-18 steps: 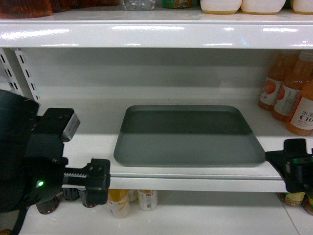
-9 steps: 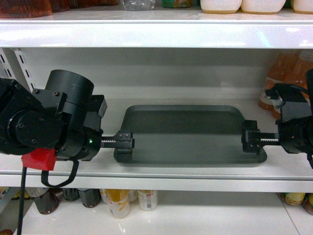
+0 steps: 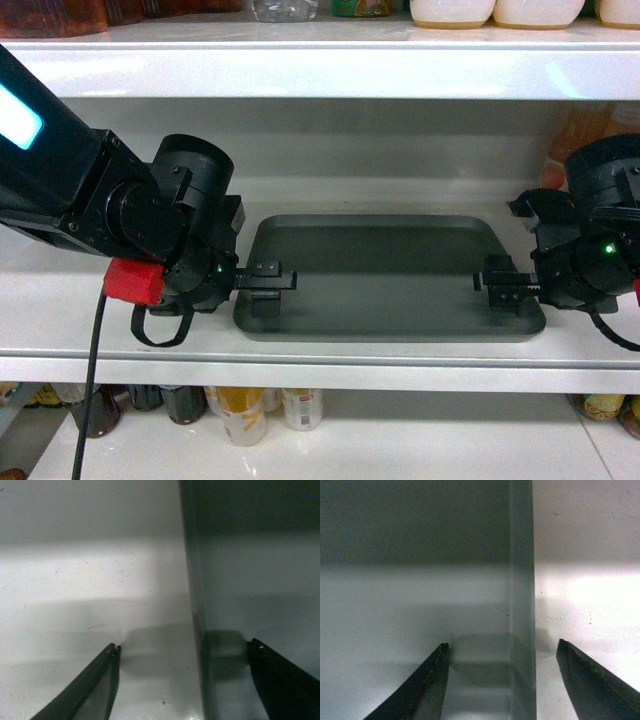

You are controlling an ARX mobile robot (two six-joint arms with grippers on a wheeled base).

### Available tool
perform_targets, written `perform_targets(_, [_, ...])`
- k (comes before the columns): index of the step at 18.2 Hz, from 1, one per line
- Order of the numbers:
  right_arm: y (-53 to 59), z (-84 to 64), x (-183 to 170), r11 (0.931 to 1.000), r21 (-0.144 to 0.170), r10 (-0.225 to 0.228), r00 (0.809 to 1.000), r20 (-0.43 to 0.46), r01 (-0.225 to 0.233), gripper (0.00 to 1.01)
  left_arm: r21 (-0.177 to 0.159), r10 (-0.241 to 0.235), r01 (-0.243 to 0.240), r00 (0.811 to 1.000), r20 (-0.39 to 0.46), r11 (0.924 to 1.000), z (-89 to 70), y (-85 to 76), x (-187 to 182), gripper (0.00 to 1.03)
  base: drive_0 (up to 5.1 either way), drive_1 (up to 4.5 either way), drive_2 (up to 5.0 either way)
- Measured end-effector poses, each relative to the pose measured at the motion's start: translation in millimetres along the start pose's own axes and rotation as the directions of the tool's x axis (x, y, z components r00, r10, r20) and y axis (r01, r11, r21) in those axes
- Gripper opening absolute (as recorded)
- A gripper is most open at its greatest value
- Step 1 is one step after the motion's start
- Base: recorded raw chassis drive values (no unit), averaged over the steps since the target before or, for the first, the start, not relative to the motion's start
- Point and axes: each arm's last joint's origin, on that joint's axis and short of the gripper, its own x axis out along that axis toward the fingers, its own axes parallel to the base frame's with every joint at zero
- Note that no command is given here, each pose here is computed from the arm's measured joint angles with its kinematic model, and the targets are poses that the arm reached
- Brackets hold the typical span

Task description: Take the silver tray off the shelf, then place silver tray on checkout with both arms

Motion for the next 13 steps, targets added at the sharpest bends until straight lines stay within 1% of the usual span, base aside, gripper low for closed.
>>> perform_targets(1, [0.5, -0.5, 0, 1.0000, 0.000, 0.008, 1.000, -0.005, -0.008, 0.55, -0.013, -0.005, 0.005, 1.000, -0.010, 0.9999, -1.0, -0.5, 0, 0.59, 0.0, 0.00, 0.0])
perform_targets(2, [0.8, -1.0, 0, 0.9999, -0.001, 0.013, 1.000, -0.006, -0.013, 0.48, -0.013, -0.008, 0.008, 1.000, -0.018, 0.9999, -3.4, -0.4, 0, 0.50, 0.0, 0.00, 0.0])
perform_targets(3, [2.3, -4.0, 0, 0.9999, -0.003, 0.011, 1.000, -0.008, -0.011, 0.34, -0.019, -0.017, 0.017, 1.000, -0.025, 0.9997, -5.9, -0.1, 1, 0.38, 0.0, 0.00, 0.0])
perform_targets(4, [1.6, -7.0, -2, 1.0000, -0.002, 0.005, 1.000, -0.009, -0.005, 0.23, -0.027, -0.016, 0.015, 1.000, -0.019, 0.9995, -8.2, 0.5, 0, 0.26, 0.0, 0.00, 0.0])
perform_targets(5, [0.8, -11.4, -5, 1.0000, 0.001, -0.009, 1.000, 0.004, 0.009, 0.09, -0.044, -0.010, 0.010, 1.000, -0.016, 0.9990, -12.1, 2.7, -1, 0.15, 0.0, 0.00, 0.0])
perform_targets(6, [0.2, -13.9, -7, 0.9999, 0.012, -0.007, 1.000, 0.013, 0.007, 0.03, -0.056, -0.018, 0.017, 1.000, -0.014, 0.9983, -14.0, 5.2, -3, 0.07, 0.0, 0.00, 0.0])
perform_targets(7, [0.1, -19.4, -11, 0.9996, 0.027, -0.007, 1.000, 0.023, 0.007, 0.03, -0.081, -0.020, 0.020, 1.000, -0.002, 0.9965, -16.9, 8.3, -6, 0.03, 0.0, 0.00, 0.0])
perform_targets(8, [0.5, -24.2, -15, 0.9994, 0.033, -0.010, 0.999, 0.042, 0.009, 0.03, -0.087, -0.019, 0.020, 1.000, 0.011, 0.9960, -21.1, 8.8, -10, 0.03, 0.0, 0.00, 0.0])
perform_targets(10, [0.4, -38.4, -29, 0.9986, 0.053, -0.006, 0.999, 0.051, 0.003, 0.03, -0.077, 0.001, 0.003, 0.999, 0.049, 0.9970, -35.1, 6.7, -23, 0.03, 0.0, 0.00, 0.0])
perform_targets(11, [0.2, -44.8, -38, 0.9985, 0.055, -0.005, 0.998, 0.055, 0.002, 0.03, -0.071, 0.002, 0.002, 0.998, 0.057, 0.9974, -44.1, 5.2, -32, 0.03, 0.0, 0.00, 0.0])
perform_targets(12, [-0.2, -53.7, -54, 0.9983, 0.058, 0.001, 0.998, 0.070, -0.005, 0.03, -0.072, 0.004, 0.000, 0.998, 0.066, 0.9974, -54.6, 3.1, -44, 0.03, 0.0, 0.00, 0.0])
perform_targets(13, [-0.3, -57.7, -70, 0.9981, 0.059, 0.008, 0.995, 0.097, -0.014, 0.03, -0.071, 0.004, 0.002, 0.997, 0.078, 0.9975, -58.8, 1.0, -55, 0.03, 0.0, 0.00, 0.0])
